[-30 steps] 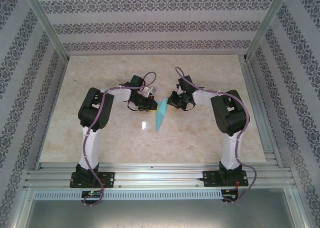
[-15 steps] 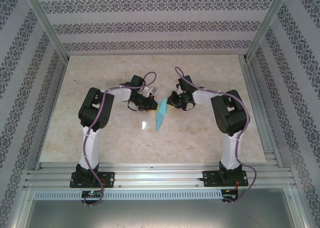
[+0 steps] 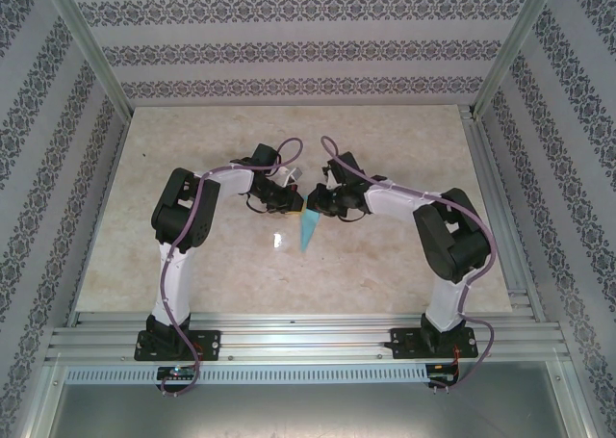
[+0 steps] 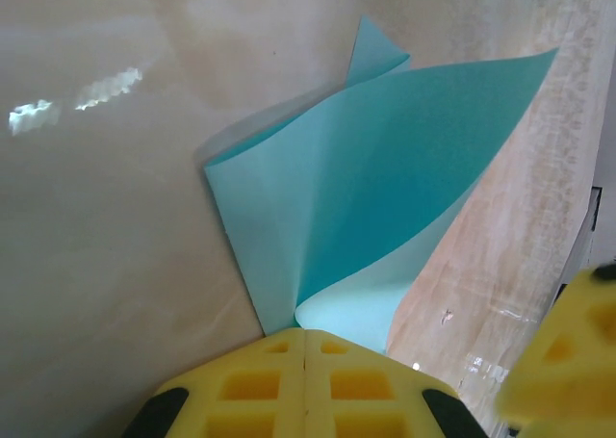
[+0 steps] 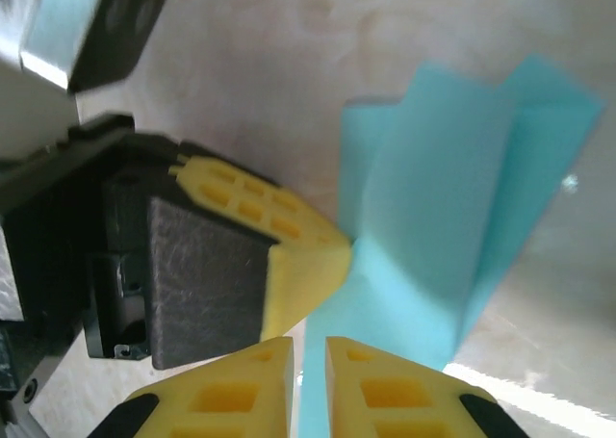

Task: Fold a paper plane with a square sheet of paper (fold left side to right side)
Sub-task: Fold the wing for the fifth time at the center of the table.

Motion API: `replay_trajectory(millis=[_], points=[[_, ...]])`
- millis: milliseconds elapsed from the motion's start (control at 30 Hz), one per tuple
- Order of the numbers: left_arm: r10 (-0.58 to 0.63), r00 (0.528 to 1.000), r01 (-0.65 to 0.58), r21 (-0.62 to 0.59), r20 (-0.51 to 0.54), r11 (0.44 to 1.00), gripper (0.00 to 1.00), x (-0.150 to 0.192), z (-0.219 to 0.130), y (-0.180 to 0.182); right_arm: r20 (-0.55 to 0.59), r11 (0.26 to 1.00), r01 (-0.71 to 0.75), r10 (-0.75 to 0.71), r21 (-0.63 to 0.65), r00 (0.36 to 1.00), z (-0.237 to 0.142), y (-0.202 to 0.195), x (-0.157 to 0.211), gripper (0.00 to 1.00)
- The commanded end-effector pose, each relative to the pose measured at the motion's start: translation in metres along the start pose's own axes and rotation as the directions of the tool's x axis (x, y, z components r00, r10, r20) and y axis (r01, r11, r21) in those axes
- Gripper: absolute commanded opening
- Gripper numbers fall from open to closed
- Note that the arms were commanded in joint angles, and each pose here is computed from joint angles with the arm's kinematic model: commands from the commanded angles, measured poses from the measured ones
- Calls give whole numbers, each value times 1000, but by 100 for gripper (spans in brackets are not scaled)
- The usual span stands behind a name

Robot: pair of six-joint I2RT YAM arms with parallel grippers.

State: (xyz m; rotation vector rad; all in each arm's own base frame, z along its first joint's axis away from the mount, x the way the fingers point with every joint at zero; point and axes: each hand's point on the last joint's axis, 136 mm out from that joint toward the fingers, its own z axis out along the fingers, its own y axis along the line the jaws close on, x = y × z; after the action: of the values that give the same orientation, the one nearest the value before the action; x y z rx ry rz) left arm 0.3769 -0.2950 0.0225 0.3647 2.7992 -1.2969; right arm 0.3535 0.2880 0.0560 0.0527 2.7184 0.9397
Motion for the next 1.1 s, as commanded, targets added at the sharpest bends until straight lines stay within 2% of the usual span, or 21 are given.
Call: replay_trajectory(millis=[0,233,433,500,633,800,933,1067], points=[[-4,999,0,-66,-52,998,0,14,16,18,4,999,-39,39,8,999,15,-8,0,16],[5,999,-8,-64,-54,998,0,13,18,17,-10,996,-30,31,80,999,26,-25,0,15],[12,999,-15,-60,-46,998,0,12,16,13,-51,985,-47,56,166,997,32,-49,13,15],[21,999,-23,-49,-30,999,6,9,11,6,-67,979,-51,65,198,996,32,-57,19,15],[43,999,-41,-49,34,998,14,-4,-14,-10,-94,973,-55,77,225,993,35,-66,28,15],[49,988,-42,-51,149,998,24,-12,-64,-24,-108,972,-61,87,227,990,38,-70,33,15],[55,976,-44,-56,210,997,25,5,-90,-33,-108,974,-61,86,219,990,39,-68,32,15],[23,974,-29,22,228,999,25,40,-88,-46,-109,975,-59,84,214,991,39,-65,31,15]])
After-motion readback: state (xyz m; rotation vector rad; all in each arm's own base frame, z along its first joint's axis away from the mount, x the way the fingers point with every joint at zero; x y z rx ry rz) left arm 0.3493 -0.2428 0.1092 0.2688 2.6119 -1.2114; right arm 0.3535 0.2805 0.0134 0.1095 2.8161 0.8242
